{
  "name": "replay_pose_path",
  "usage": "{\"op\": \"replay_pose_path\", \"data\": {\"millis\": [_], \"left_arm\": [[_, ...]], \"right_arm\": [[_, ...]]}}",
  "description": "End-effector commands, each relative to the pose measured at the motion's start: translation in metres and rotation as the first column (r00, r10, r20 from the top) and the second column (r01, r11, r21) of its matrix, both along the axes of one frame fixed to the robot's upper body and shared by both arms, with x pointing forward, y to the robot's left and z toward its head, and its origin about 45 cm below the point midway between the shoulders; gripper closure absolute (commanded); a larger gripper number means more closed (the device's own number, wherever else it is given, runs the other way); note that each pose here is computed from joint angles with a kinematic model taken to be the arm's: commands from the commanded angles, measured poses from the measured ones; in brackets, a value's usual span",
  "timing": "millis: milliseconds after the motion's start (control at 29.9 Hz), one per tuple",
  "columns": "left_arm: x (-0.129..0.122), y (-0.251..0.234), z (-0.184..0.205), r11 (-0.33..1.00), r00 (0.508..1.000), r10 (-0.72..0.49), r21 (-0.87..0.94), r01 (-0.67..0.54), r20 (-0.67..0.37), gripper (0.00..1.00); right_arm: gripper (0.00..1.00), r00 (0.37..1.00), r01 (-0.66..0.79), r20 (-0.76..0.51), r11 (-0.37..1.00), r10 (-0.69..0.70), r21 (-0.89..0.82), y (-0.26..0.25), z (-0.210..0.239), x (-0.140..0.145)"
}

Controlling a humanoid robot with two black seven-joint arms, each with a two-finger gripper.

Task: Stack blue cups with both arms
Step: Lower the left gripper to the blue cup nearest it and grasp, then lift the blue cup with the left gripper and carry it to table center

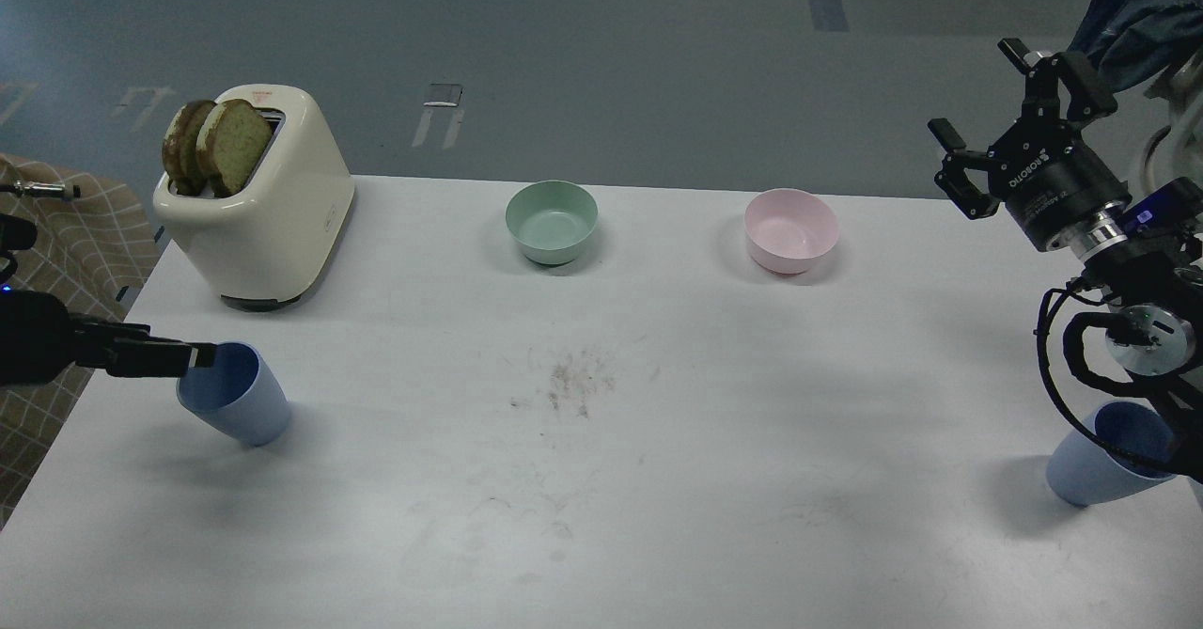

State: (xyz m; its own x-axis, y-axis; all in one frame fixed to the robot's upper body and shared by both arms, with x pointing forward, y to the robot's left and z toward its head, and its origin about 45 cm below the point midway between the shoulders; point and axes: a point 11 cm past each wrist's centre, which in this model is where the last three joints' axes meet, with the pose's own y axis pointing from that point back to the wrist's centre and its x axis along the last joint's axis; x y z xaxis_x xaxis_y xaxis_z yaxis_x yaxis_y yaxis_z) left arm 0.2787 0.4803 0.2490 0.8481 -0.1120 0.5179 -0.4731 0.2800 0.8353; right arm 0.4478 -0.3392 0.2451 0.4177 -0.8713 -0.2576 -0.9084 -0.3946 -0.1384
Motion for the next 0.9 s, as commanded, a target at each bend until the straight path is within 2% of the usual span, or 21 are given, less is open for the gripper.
{"op": "replay_pose_path", "data": {"millis": [0, 334, 401, 467, 601, 634, 668, 735, 868], "left_arm": [[0.003, -0.002, -0.006, 1.000, 1.000, 0.002, -0.011, -0.003, -0.005, 0.07], [-0.006, 0.001, -0.026, 1.000, 0.999, 0.020, -0.017, -0.021, -0.046, 0.20], [-0.006, 0.001, -0.028, 1.000, 0.999, 0.024, -0.018, -0.025, -0.048, 0.25], [-0.004, 0.002, -0.031, 0.999, 0.998, 0.030, -0.020, -0.031, -0.049, 0.36], [-0.003, 0.002, -0.033, 0.999, 0.998, 0.033, -0.021, -0.034, -0.049, 0.52], [-0.003, 0.002, -0.034, 0.999, 0.998, 0.032, -0.019, -0.033, -0.051, 0.64], [-0.005, 0.002, -0.035, 0.999, 0.998, 0.033, -0.019, -0.035, -0.055, 0.81], [-0.006, 0.003, -0.037, 0.999, 0.998, 0.031, -0.016, -0.032, -0.059, 1.00], [-0.007, 0.004, -0.037, 1.000, 0.998, 0.027, -0.006, -0.027, -0.060, 1.00]], "right_arm": [[0.00, 1.000, 0.001, -0.001, 1.000, -0.001, -0.001, -0.001, 0.000, 0.000], [0.00, 1.000, 0.001, -0.001, 1.000, -0.001, -0.001, -0.001, 0.000, 0.000], [0.00, 1.000, 0.002, -0.001, 1.000, -0.002, -0.004, -0.002, 0.000, -0.001], [0.00, 1.000, 0.003, -0.004, 1.000, -0.003, -0.006, -0.003, -0.001, -0.001], [0.00, 1.000, 0.004, -0.003, 1.000, -0.004, -0.007, -0.003, -0.001, -0.001], [0.00, 1.000, 0.004, -0.003, 1.000, -0.004, -0.007, -0.003, -0.001, -0.001], [0.00, 1.000, 0.004, -0.003, 1.000, -0.004, -0.007, -0.003, -0.001, -0.001], [0.00, 1.000, 0.004, -0.003, 1.000, -0.004, -0.007, -0.003, -0.001, -0.001], [0.00, 1.000, 0.003, -0.004, 1.000, -0.003, -0.006, -0.003, -0.001, -0.001]]}}
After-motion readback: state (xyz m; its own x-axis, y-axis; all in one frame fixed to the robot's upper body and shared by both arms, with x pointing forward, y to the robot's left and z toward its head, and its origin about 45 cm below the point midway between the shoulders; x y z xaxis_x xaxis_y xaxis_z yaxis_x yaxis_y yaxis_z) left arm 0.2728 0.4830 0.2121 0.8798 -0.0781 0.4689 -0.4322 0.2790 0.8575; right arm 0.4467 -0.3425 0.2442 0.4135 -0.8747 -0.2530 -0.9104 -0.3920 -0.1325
